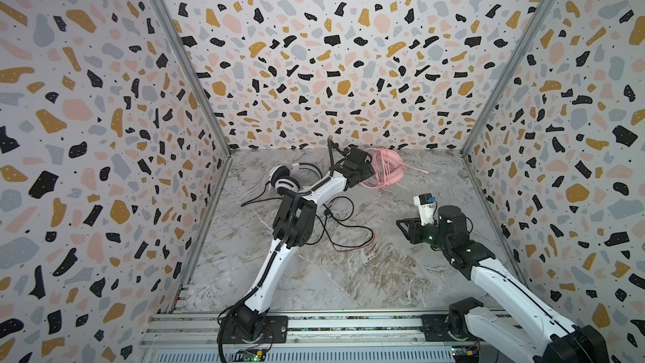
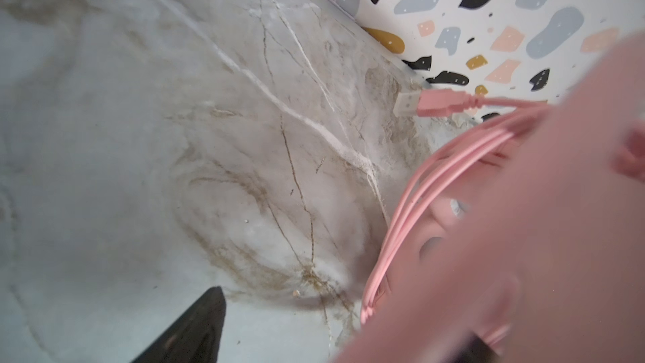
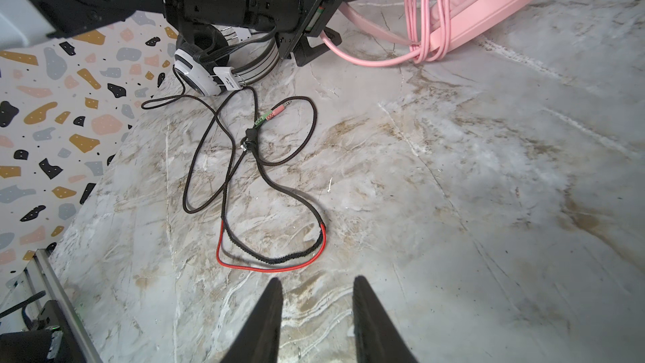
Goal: Wrap the headphones
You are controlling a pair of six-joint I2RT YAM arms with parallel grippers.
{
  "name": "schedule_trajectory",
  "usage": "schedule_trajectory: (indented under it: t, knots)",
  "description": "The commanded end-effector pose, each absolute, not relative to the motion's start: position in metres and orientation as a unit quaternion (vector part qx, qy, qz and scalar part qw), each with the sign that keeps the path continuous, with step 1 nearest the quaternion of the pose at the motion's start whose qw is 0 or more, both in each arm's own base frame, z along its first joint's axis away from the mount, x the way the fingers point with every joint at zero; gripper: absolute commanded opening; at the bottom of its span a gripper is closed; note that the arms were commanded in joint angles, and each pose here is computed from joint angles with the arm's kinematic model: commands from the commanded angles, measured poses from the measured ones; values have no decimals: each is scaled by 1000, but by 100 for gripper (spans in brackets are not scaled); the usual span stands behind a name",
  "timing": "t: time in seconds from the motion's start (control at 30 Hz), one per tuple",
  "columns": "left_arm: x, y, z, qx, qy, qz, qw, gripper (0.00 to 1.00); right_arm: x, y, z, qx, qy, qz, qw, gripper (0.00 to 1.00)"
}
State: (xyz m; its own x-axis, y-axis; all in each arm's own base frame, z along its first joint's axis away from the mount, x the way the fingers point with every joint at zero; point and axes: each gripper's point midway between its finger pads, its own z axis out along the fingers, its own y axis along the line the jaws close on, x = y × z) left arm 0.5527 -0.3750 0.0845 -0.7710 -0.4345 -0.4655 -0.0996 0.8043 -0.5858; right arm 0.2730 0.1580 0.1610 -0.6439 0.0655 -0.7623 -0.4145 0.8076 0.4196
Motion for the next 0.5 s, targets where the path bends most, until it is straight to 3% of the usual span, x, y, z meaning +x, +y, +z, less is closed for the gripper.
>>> schedule_trajectory:
  t: [0.0, 0.23, 0.47]
  knots:
    - [559, -376, 119, -135, 885, -298, 332, 93, 276, 159, 176, -107, 849, 293, 426, 36]
    - [555, -388, 123, -108, 875, -350, 317, 93, 276, 159, 175, -107, 851, 293, 424, 36]
    - [539, -405, 156, -16, 834, -439, 333, 94, 276, 160, 172, -107, 851, 293, 422, 36]
